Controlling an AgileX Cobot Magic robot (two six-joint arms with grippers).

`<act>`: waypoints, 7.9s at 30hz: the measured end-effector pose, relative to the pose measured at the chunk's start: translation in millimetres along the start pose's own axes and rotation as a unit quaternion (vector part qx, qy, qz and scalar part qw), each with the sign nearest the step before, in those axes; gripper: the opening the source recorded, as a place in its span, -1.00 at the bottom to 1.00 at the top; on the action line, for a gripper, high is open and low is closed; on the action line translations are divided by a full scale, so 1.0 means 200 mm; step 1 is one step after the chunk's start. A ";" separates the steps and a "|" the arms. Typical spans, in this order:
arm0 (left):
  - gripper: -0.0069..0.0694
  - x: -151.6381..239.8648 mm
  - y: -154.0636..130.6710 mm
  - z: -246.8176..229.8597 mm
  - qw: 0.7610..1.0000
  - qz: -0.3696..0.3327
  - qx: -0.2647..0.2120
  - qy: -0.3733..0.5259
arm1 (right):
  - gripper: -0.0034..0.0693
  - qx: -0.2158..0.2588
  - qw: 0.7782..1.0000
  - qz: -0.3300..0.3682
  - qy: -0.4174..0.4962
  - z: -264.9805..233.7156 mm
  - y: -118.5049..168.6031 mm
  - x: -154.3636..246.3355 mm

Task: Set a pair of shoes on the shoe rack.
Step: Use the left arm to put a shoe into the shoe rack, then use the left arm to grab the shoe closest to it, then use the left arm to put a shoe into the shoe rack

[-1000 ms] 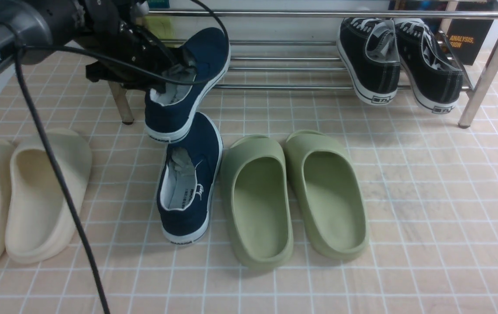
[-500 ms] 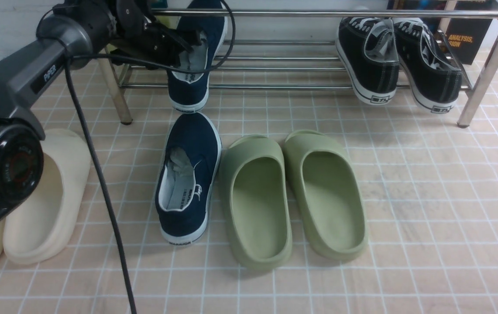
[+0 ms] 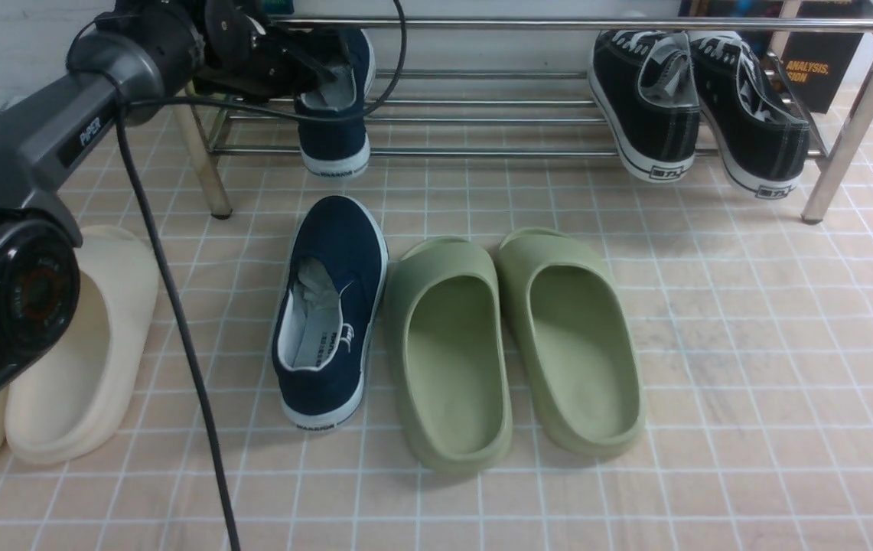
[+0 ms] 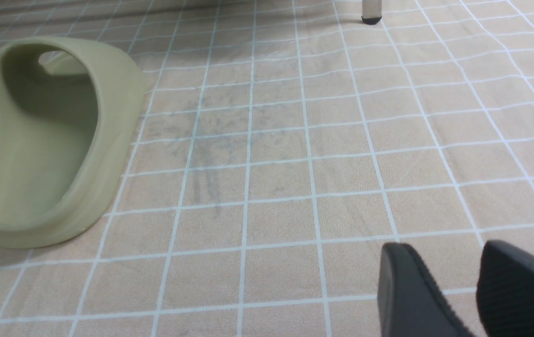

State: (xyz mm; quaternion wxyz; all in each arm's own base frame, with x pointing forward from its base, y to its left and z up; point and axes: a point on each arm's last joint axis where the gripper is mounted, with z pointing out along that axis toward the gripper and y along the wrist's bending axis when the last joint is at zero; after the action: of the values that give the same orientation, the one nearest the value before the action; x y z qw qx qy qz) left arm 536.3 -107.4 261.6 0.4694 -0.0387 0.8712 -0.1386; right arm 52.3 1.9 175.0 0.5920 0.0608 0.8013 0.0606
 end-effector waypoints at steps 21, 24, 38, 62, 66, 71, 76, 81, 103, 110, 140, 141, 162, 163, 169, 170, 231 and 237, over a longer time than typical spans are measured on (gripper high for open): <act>0.03 -0.10 -0.07 -0.70 0.963 0.105 -0.061 0.239 | -0.26 0.000 1.000 0.000 0.000 0.00 0.00 0.00; 0.03 -0.01 -0.12 -0.73 0.955 0.116 -0.053 0.267 | -0.26 0.000 1.000 0.000 0.000 0.00 0.00 0.00; 0.03 0.69 -0.11 -0.58 0.919 0.130 -0.079 0.365 | -0.26 0.000 1.000 0.000 0.000 0.00 0.00 0.00; -0.74 0.44 -0.18 -1.13 0.963 0.109 -0.023 0.246 | -0.25 0.000 1.000 0.000 0.000 0.00 0.00 0.00; -0.74 0.46 -0.20 -1.01 0.968 0.093 0.001 0.233 | -0.25 0.000 1.000 0.000 0.000 0.00 0.00 0.00; -0.74 0.48 -0.24 -0.83 0.977 0.051 0.031 0.203 | -0.25 0.000 1.000 0.000 0.000 0.00 0.00 0.00; -0.74 0.40 -0.31 -0.69 0.981 0.048 0.056 0.180 | -0.25 0.000 1.000 0.000 0.000 0.00 0.00 0.00; -0.74 0.30 -0.37 -0.53 0.988 0.029 0.074 0.135 | -0.25 0.000 1.000 0.000 0.000 0.00 0.00 0.00; -0.74 0.20 -0.43 -0.07 0.995 -0.042 0.076 0.053 | -0.25 0.000 1.000 0.000 0.000 0.00 0.00 0.00; -0.66 0.20 -0.42 -0.06 0.997 -0.018 0.063 0.047 | -0.25 0.000 1.000 -0.001 0.000 0.00 0.00 0.00; -0.81 0.29 -0.62 -0.28 0.961 0.137 0.127 0.202 | -0.25 0.000 1.000 0.000 0.000 0.00 0.00 0.00; -0.81 0.31 -0.65 -0.27 0.961 0.150 0.132 0.193 | -0.25 0.000 1.000 0.000 0.000 0.00 0.00 0.00; -0.81 0.27 -0.62 -0.13 0.979 0.147 0.118 0.078 | -0.25 0.000 1.000 0.000 0.000 0.00 0.00 0.00; -0.81 0.27 -0.62 -0.15 0.978 0.145 0.119 0.089 | -0.25 0.000 1.000 0.000 0.000 0.00 0.00 0.00; -0.80 0.20 -0.63 -0.36 0.964 0.177 0.123 0.153 | -0.25 0.000 1.000 0.000 0.000 0.00 0.00 0.00; -0.80 0.19 -0.63 -0.38 0.963 0.180 0.123 0.159 | -0.25 0.000 1.000 0.000 0.000 0.00 0.00 0.00; -0.76 0.26 -0.49 -0.17 0.982 0.140 -0.021 0.128 | -0.25 0.000 1.000 0.000 0.000 0.00 0.00 0.00; -0.76 0.26 -0.49 -0.17 0.982 0.136 -0.023 0.130 | -0.25 0.000 1.000 0.000 0.000 0.00 0.00 0.00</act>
State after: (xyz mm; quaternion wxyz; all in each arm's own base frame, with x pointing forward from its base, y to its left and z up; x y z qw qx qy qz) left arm 472.6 -204.8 265.5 0.3655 0.0882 0.9249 -0.0574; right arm 52.3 1.9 175.0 0.5917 0.0608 0.8016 0.0605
